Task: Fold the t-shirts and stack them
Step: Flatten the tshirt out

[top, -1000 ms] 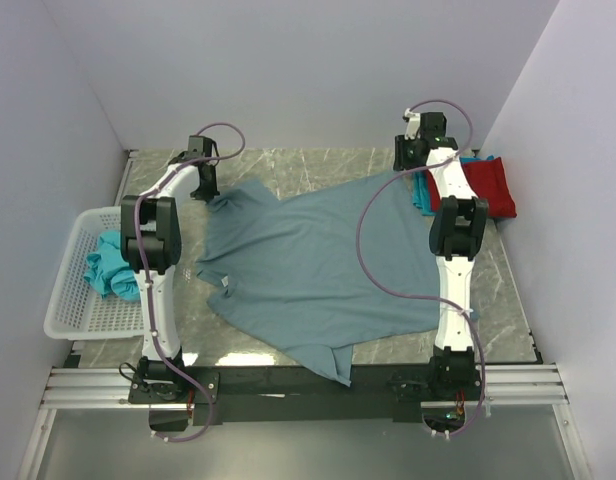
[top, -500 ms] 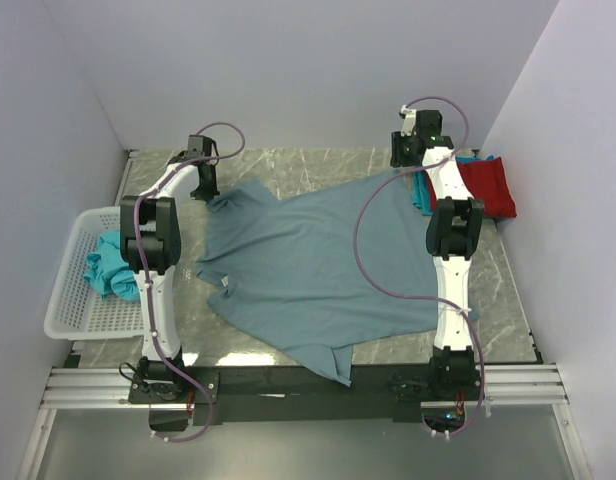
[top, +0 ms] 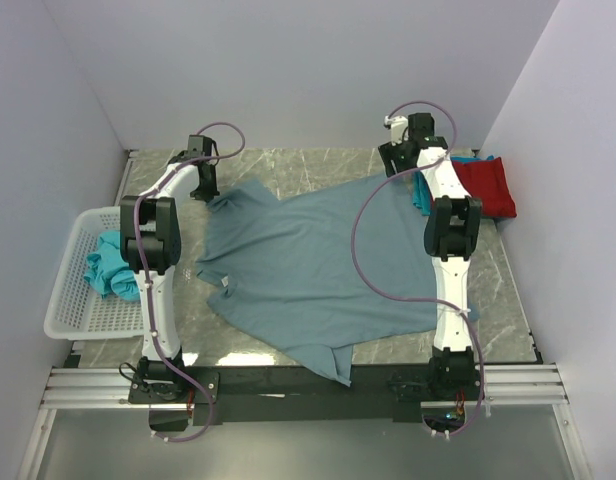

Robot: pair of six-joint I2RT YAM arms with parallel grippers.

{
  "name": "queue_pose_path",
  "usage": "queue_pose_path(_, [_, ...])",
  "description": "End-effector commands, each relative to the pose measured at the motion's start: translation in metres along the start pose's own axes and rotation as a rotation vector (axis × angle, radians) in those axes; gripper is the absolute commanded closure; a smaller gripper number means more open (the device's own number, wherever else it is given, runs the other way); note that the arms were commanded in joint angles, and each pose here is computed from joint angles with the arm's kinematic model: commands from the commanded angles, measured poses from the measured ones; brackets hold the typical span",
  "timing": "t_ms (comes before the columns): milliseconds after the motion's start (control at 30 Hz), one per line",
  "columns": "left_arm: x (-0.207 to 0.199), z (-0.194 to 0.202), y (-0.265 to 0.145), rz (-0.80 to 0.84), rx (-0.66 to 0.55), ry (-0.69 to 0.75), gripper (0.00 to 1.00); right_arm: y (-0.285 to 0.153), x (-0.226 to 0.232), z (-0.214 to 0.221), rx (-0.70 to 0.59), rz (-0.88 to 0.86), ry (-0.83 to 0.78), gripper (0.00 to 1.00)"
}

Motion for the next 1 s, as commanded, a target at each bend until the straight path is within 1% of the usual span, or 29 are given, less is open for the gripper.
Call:
queue_pose_path(0, [0.001,-0.027,-0.029,0.006,-0.086,0.000,1.00,-0.030,-0.009,-0.028,-0.053,0.060,-0.142,0.26])
queue_pose_path(67, [0.002,-0.025,-0.030,-0.001,-0.084,0.007,1.00,-0.023,-0.010,-0.027,-0.055,0.069,-0.173,0.28])
queue_pose_path(233, [0.003,-0.025,-0.029,-0.014,-0.085,0.011,1.00,-0.013,-0.020,-0.033,-0.091,0.100,-0.310,0.32])
queue_pose_path(300, [0.003,-0.026,-0.028,-0.015,-0.085,0.014,1.00,-0.010,-0.022,-0.033,-0.095,0.082,-0.335,0.34])
queue_pose_path(567, [0.003,-0.023,-0.026,-0.030,-0.074,0.022,1.00,0.016,-0.022,-0.016,-0.066,0.056,-0.412,0.38])
queue_pose_path(733, [0.004,-0.022,-0.026,-0.038,-0.070,0.028,1.00,0.028,-0.021,-0.005,-0.030,0.043,-0.466,0.38])
queue_pose_path(967, [0.003,-0.022,-0.030,-0.037,-0.075,0.031,1.00,0.032,-0.019,0.002,-0.005,0.023,-0.504,0.40])
Point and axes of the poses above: each gripper's point midway between its finger pads, its own y axis out along the fingers, its own x axis along the line the jaws close on, z = x × y, the point moved 7 cm from there along -y, back along the fingers, and after that the axes turned 4 degrees about y, right-handed, at the moved point
